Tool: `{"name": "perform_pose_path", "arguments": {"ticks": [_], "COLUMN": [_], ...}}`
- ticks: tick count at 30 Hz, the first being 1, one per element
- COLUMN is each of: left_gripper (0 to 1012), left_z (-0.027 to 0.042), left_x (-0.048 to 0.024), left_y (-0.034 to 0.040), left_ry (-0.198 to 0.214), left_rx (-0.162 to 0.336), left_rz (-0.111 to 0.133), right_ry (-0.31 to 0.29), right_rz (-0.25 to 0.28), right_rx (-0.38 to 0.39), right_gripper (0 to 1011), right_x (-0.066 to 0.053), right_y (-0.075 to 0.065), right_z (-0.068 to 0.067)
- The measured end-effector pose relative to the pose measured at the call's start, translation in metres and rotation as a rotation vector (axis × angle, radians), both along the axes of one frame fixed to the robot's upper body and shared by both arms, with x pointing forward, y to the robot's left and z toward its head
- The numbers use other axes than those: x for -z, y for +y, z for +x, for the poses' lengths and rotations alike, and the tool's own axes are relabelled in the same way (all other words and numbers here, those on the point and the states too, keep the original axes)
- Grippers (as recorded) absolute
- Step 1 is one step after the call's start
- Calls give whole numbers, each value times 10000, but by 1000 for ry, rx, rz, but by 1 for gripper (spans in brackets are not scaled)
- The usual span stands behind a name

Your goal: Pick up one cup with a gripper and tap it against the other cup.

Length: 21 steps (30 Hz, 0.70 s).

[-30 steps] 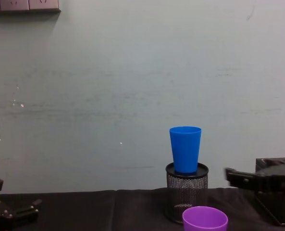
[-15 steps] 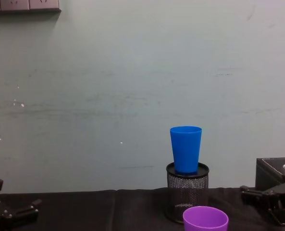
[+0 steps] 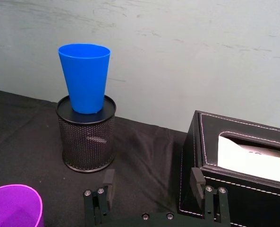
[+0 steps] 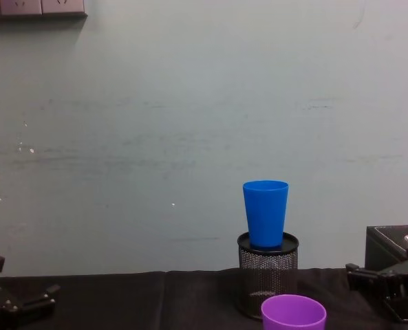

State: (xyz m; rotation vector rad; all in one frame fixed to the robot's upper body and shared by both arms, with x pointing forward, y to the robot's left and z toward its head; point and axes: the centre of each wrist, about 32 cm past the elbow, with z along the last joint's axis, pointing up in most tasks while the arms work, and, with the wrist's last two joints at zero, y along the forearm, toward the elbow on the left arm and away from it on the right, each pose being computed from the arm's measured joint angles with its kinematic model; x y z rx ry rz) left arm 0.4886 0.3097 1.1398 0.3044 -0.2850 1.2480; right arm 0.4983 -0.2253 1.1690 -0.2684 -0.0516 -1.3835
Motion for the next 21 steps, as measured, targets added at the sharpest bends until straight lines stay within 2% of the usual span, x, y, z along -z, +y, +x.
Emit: {"name": "perform_pose_path", "arguments": {"ticks": [21], "left_gripper": [1000], "left_z": [0], "left_x": [0], "left_y": [0], "left_ry": [0], "left_rx": [0], "left_rz": [0], "right_ry": [2], "right_rz": [2], "right_rx": [3], "right_gripper": [1003], "right_x": [-6], "right_y": [-7], "right_z": [-6]}}
